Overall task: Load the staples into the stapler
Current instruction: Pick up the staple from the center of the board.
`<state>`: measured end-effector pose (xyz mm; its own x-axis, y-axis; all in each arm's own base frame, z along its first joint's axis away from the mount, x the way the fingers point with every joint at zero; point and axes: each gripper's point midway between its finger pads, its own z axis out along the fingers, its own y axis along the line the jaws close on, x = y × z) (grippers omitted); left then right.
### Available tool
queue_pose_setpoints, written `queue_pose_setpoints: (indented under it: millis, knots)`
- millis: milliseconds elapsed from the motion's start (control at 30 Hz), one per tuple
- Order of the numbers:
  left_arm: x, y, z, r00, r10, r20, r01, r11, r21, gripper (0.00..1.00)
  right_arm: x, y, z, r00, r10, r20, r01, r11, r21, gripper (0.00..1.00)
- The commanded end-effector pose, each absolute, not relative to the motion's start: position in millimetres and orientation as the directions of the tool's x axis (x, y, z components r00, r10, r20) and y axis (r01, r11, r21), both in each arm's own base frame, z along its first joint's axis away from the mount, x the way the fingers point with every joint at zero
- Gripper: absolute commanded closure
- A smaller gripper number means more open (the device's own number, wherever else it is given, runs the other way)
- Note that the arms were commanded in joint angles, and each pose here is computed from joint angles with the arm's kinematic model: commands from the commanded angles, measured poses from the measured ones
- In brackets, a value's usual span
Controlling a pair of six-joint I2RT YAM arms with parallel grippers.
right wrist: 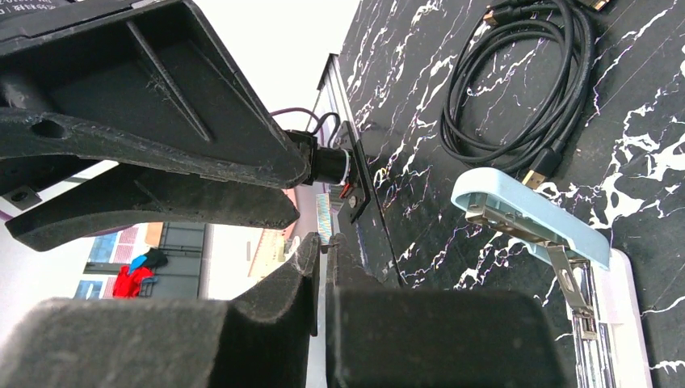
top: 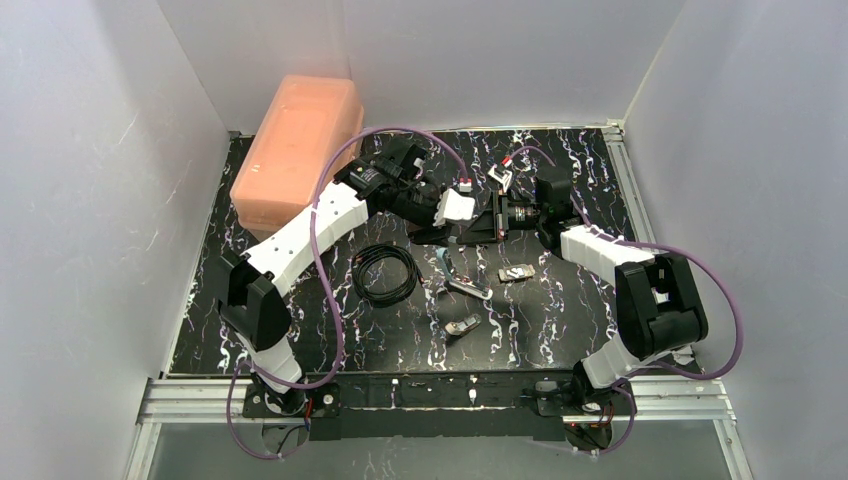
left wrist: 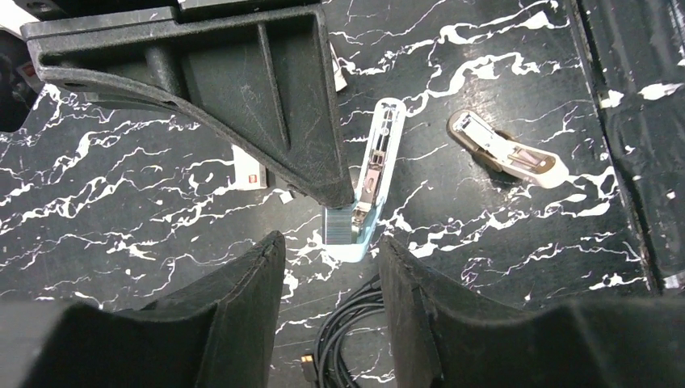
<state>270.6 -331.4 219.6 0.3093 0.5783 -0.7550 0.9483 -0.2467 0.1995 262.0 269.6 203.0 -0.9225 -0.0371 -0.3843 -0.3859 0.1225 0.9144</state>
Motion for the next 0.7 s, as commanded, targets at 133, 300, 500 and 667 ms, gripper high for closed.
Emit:
queue_pose_setpoints:
  millis: [133, 300, 500, 667]
  knots:
    - [267.7, -330.4, 220.8, 0.371, 0.584, -0.722, 0.927, -0.283, 0.248, 0.58, 262.1, 269.0, 206.1, -0.915, -0.043, -0.401, -0.403, 0.098, 0.91, 0.98]
    - [272.6, -331.3, 220.8, 0.392, 0.6, -0.697, 0.92, -0.269, 0.286, 0.56, 263.6, 269.7, 204.9, -0.93, -0.033, -0.366, -0.367, 0.098, 0.925, 0.99]
    - [275.2, -332.5, 215.1, 0.395, 0.622, -0.676, 0.918, -0.248, 0.309, 0.59, 265.0, 268.0, 199.0, -0.959, -0.019, -0.282, -0.282, 0.101, 0.954, 0.99]
    - [276.8, -332.9, 213.1, 0.395, 0.631, -0.668, 0.918, -0.238, 0.318, 0.61, 263.4, 267.0, 194.1, -0.97, -0.021, -0.244, -0.245, 0.104, 0.964, 0.99]
